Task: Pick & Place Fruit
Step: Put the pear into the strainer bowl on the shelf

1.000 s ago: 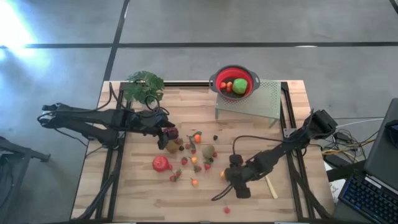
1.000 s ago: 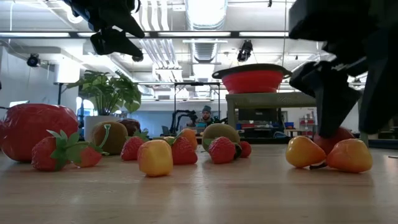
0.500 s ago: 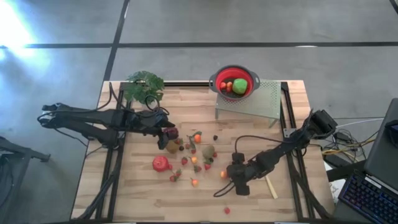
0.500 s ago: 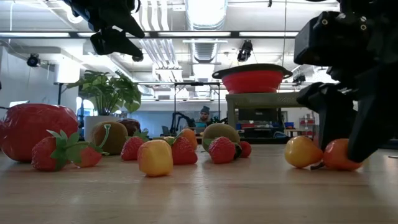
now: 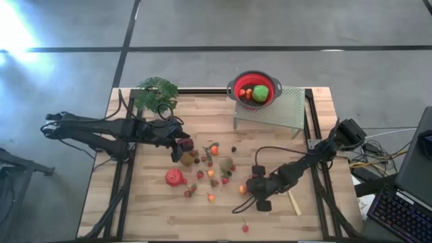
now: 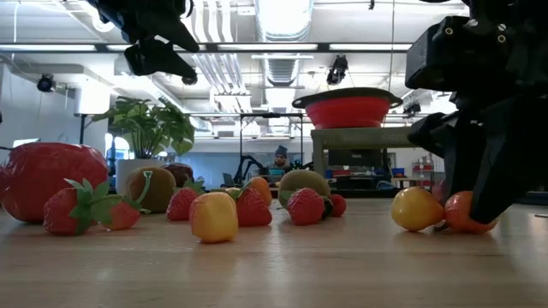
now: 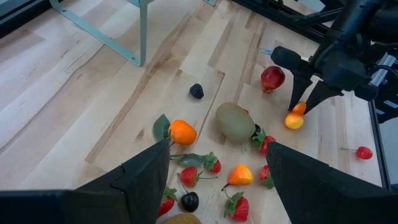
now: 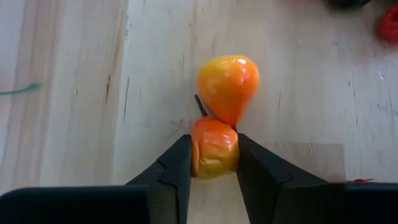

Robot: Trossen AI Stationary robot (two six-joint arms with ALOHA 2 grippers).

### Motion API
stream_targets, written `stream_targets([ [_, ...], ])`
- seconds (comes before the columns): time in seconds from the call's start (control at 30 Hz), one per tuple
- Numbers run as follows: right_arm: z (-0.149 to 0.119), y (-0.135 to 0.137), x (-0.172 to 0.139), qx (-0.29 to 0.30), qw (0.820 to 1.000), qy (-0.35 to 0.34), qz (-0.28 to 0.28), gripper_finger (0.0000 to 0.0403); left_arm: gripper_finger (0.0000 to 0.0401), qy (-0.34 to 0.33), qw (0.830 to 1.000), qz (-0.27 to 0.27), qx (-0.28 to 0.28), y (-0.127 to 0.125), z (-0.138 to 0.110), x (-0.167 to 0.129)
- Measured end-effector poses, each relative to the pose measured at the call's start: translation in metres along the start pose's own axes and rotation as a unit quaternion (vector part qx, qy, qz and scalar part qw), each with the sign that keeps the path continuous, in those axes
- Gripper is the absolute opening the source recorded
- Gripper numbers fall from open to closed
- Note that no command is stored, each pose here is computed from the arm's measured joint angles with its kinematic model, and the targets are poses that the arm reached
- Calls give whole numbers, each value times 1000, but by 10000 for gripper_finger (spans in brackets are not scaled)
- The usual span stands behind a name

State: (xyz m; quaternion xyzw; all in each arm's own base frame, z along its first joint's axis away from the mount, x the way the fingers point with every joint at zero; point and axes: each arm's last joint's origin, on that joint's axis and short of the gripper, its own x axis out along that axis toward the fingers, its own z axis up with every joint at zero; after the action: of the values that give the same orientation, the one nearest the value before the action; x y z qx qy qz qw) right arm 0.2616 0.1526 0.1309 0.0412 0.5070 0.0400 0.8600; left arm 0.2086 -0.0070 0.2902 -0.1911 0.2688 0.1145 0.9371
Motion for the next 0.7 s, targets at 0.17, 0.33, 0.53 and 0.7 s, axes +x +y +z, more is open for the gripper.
stream_targets([
  [0.17, 2, 2, -6, 1, 999, 12, 38, 87, 273, 0, 1000, 0, 0, 0, 0, 0],
  [0.33, 9, 6, -14, -11, 998, 0, 60, 96, 273, 0, 1000, 0, 0, 0, 0, 0],
  [0.53, 27, 13, -36, -57, 995, -11, 86, 90, 273, 1, 1000, 0, 0, 0, 0, 0],
  [0.7, 49, 12, -71, -118, 991, -27, 54, 96, 273, 0, 1000, 0, 0, 0, 0, 0],
])
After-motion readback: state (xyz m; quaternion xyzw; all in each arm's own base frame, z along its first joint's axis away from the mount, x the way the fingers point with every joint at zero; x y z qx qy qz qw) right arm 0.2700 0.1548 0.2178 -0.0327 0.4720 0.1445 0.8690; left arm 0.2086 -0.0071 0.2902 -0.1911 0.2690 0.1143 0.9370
